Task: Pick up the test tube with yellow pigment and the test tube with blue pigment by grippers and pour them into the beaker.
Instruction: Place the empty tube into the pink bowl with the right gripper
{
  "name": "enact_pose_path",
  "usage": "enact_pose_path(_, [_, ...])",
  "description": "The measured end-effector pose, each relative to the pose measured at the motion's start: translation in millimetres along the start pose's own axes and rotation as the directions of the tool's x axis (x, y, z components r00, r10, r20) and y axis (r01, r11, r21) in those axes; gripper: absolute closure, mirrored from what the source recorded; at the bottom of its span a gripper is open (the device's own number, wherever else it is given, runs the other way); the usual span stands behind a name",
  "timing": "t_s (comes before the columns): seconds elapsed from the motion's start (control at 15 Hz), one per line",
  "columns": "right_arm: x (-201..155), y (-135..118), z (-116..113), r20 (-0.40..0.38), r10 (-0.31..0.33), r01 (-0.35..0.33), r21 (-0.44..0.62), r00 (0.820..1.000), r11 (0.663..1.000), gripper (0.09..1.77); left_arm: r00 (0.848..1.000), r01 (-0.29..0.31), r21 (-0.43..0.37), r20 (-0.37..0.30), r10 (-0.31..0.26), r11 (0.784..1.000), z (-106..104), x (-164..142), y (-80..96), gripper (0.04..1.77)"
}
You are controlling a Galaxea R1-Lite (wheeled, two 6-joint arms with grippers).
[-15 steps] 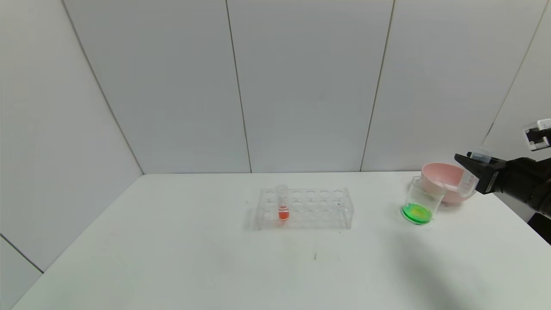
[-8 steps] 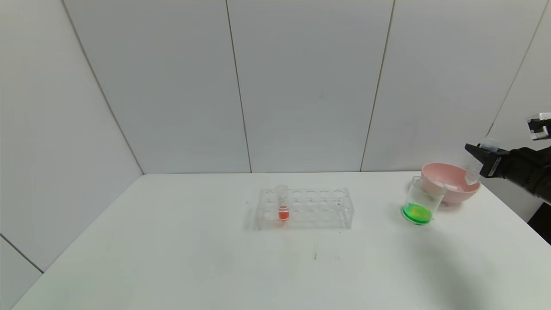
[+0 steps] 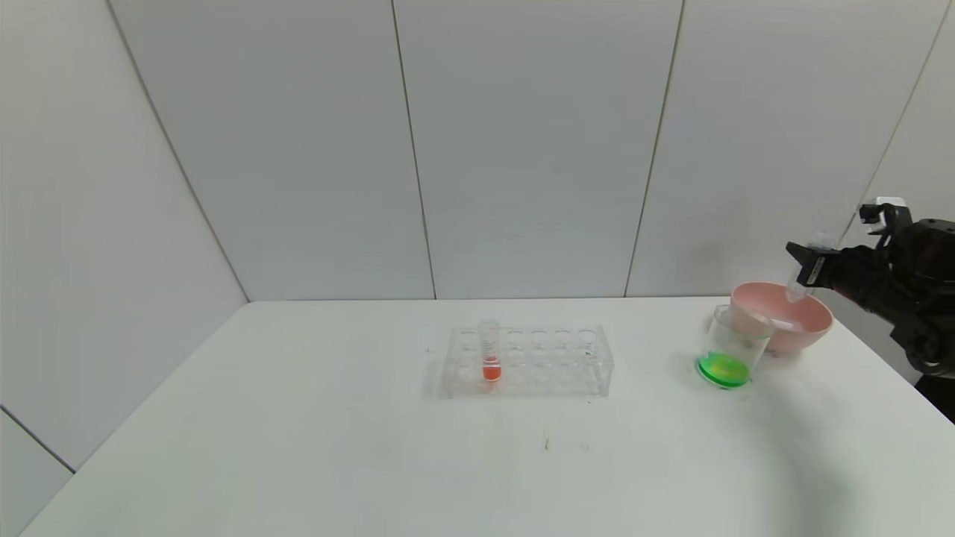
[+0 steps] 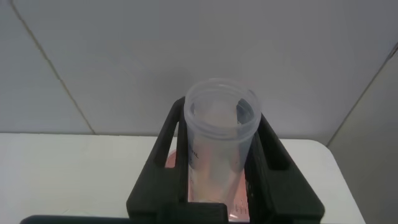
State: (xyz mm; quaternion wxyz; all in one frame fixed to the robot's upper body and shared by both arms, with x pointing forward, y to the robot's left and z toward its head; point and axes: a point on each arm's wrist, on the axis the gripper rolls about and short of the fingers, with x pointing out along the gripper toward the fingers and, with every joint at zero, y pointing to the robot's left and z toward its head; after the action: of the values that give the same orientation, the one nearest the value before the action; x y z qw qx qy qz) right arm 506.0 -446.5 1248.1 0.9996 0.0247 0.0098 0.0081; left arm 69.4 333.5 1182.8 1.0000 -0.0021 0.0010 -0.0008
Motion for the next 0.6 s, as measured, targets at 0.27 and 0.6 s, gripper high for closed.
enact_pose_path(0.27, [26,-8,-19,-0.015,-0.035,0.035,0.003,0.999,0.999,1.29,1.000,0.000,0.000,0.000,0.000,1.000,0,0,0.0,0.05])
enact_pose_path(0.6, [34,-7,-28,-0.035,-0.031,0.031,0.007,0.999,0.999,0.90,1.000,0.000,0.000,0.000,0.000,1.000,0,0,0.0,0.05])
